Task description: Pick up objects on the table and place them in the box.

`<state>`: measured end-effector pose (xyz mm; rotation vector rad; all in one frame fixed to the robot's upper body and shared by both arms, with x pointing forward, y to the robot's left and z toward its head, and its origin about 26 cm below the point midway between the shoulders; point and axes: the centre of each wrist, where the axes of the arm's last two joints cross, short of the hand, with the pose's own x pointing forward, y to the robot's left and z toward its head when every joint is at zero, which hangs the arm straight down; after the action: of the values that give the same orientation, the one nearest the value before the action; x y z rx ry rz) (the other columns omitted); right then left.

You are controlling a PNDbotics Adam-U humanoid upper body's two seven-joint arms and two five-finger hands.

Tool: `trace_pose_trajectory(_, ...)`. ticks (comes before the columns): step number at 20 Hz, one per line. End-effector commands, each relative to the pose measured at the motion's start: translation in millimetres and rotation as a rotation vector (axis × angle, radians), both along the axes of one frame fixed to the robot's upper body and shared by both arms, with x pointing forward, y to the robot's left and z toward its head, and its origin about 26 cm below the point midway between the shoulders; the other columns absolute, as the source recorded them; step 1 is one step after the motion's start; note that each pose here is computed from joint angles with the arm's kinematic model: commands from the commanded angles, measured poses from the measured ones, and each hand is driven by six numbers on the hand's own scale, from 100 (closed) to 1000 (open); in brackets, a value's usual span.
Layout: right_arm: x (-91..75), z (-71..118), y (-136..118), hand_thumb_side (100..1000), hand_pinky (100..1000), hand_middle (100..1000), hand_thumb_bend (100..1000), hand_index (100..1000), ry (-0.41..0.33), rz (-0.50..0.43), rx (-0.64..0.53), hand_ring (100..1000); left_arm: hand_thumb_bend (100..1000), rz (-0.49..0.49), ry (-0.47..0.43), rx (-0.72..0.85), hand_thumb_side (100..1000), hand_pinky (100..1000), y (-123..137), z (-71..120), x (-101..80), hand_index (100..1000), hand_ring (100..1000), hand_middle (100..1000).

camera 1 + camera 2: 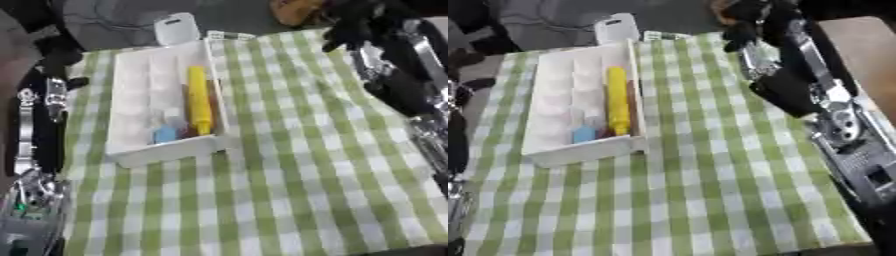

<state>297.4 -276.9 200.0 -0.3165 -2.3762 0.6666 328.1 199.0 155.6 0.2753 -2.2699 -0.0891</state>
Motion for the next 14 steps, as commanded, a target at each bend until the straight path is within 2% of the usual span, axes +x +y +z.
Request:
trace_pose_trajectory(1,-7.2,-1.7,-7,556,598,708,100,725,-0.047,-0.026,0.014,643,100,0.048,-0.024,0.018,872,745,12,4.5,0.2,779,1000,731)
trace_pose_trajectory(3,-13.0,-19.7,-10,565,588,698,100,715,-0.010,-0.063,0.030,626,100,0.065,-0.021,0.017,874,748,15,2.8,-0.2,783,1000,738)
trace_pose_trajectory(5,-16.4,-30.0,-10,575,582,695,100,713,0.006,-0.092,0.042,616,100,0.069,-0.017,0.020,877,751,17,0.8,-0.8,784,1000,742)
trace_pose_trajectory(9,-17.7,-36.0,-8,584,578,685,100,705,0.010,-0.127,0.060,605,100,0.065,-0.014,0.020,879,753,17,-0.9,-1.4,787,1000,746)
trace_pose_trajectory(14,-18.1,-41.0,-3,608,560,613,100,655,0.033,-0.146,0.081,561,100,0.049,-0.005,0.023,876,753,14,-3.3,-1.7,779,1000,742)
